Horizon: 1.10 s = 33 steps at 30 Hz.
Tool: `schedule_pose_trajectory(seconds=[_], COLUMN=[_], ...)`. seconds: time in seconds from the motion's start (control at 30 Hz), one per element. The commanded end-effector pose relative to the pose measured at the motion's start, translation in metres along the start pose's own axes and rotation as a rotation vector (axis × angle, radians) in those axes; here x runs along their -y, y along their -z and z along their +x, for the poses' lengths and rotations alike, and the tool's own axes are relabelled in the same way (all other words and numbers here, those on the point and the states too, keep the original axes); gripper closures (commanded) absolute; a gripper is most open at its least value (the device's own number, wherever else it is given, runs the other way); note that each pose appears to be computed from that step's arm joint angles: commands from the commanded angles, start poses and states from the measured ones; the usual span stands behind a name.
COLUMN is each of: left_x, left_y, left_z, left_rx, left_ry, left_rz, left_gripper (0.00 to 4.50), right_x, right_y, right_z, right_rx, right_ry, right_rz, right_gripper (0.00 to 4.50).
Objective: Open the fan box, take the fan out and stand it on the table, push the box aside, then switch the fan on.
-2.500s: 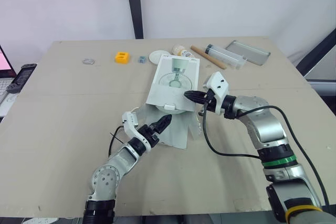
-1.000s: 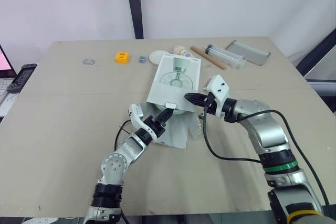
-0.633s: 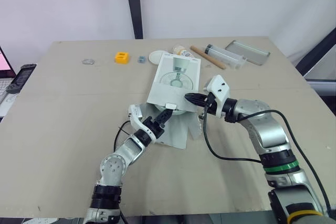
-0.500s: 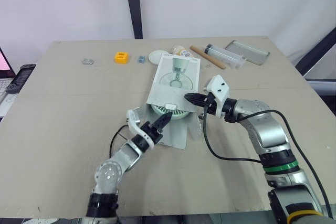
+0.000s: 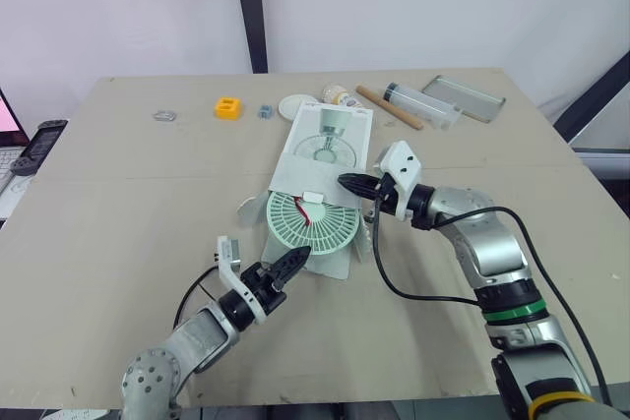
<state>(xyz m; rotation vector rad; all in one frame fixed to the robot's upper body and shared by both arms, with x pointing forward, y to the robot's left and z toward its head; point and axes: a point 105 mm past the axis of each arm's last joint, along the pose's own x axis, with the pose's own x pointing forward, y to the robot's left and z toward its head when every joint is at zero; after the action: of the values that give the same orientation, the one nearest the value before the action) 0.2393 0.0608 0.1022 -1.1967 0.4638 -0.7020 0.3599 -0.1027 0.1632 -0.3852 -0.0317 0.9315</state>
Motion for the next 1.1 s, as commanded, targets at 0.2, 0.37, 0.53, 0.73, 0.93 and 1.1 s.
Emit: schedule_pose_trajectory(seconds=[0.2, 0.37, 0.53, 0.73, 0.93, 1.1], left_x=[0.003, 0.001, 0.001, 0.000, 0.001, -0.002], left_y=[0.001, -0.003, -0.015, -0.037, -0.048, -0.055], left_z=[-0.003, -0.005, -0.013, -0.027, -0.020, -0.012], left_rx=[-0.007, -0.025, -0.025, -0.021, -0.037, -0.016], left_ry=[0.011, 0.004, -0.011, -0.057, -0.057, -0.050], left_rz=[-0.001, 0.042, 0.108, 0.230, 0.280, 0.256], left_gripper=[3.39, 1.94, 0.57, 0.57, 0.57, 0.57], right_x=[-0.006, -0.006, -0.008, -0.006, -0.008, -0.007], right_y=[0.006, 0.006, 0.003, 0.004, 0.005, 0.006], right_z=[0.004, 0.003, 0.001, 0.002, 0.003, 0.001], right_rx=[-0.010, 0.004, 0.037, 0.045, 0.053, 0.048], right_ry=[-0.026, -0.022, -0.026, -0.017, -0.008, 0.002], right_rz=[0.005, 0.011, 0.028, 0.028, 0.030, 0.027], right_gripper=[4.50, 4.50, 4.50, 4.50, 4.50, 4.50])
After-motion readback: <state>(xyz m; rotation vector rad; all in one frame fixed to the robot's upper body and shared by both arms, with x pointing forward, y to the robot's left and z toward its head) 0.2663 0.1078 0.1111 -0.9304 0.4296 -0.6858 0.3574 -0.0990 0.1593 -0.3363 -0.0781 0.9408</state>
